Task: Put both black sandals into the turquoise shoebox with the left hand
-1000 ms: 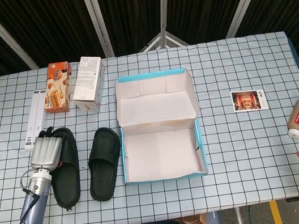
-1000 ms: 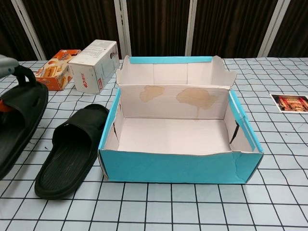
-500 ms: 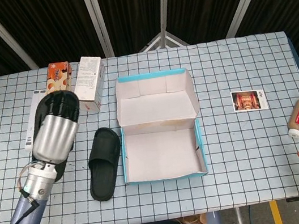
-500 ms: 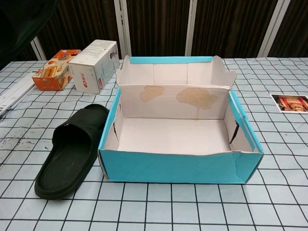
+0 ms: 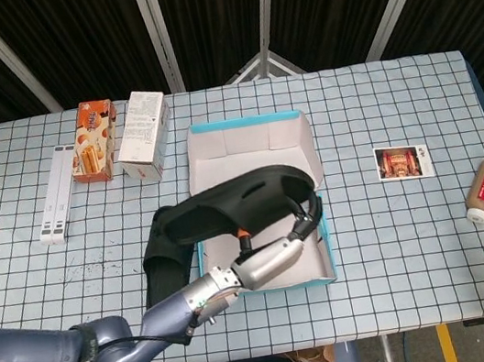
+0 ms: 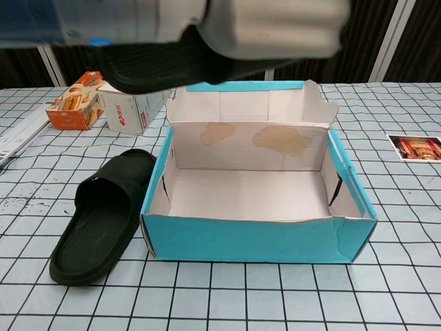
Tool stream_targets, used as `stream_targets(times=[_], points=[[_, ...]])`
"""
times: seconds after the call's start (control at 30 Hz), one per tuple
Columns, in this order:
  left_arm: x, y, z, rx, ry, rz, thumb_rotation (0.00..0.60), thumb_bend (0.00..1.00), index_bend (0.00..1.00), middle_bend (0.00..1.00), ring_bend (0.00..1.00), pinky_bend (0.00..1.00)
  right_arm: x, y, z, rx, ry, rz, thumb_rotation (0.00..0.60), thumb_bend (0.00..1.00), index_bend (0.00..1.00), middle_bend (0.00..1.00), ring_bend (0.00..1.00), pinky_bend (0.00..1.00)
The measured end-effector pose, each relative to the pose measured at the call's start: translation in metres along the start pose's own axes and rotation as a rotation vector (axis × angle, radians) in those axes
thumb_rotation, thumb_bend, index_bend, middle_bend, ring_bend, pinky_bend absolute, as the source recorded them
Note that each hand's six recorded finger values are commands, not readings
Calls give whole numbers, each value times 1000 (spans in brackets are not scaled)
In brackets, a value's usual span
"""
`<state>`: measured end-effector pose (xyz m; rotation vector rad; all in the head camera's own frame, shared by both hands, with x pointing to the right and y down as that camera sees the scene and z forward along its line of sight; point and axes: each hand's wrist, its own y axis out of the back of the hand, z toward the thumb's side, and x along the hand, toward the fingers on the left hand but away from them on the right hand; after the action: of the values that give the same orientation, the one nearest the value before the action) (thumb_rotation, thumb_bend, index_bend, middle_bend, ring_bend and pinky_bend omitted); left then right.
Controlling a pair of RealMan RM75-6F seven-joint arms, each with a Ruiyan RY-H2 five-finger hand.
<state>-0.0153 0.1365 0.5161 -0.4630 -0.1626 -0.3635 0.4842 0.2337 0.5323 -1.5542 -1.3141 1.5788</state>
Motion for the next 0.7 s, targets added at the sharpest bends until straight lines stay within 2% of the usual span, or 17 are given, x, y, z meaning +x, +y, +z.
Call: stream_targets(times=[0.13,0.4,0.53,0.7], points=[[17,13,24,-2,-43,59,600,445,534,498,131,169,0,2,-3,-5,-9,-6,600,234,60,165,201,227],[24,3,54,-3,-104,54,600,444,532,498,131,176,2,5,-5,-20,-11,-13,600,234,62,165,201,227],[29,6,69,12,-145,96,600,444,529,498,131,178,1,6,-6,-19,-16,-15,600,234,62,165,201,227],[37,0,88,5,-181,116,600,445,526,499,131,177,2,7,-9,-22,-21,-20,600,234,62,165,201,227]])
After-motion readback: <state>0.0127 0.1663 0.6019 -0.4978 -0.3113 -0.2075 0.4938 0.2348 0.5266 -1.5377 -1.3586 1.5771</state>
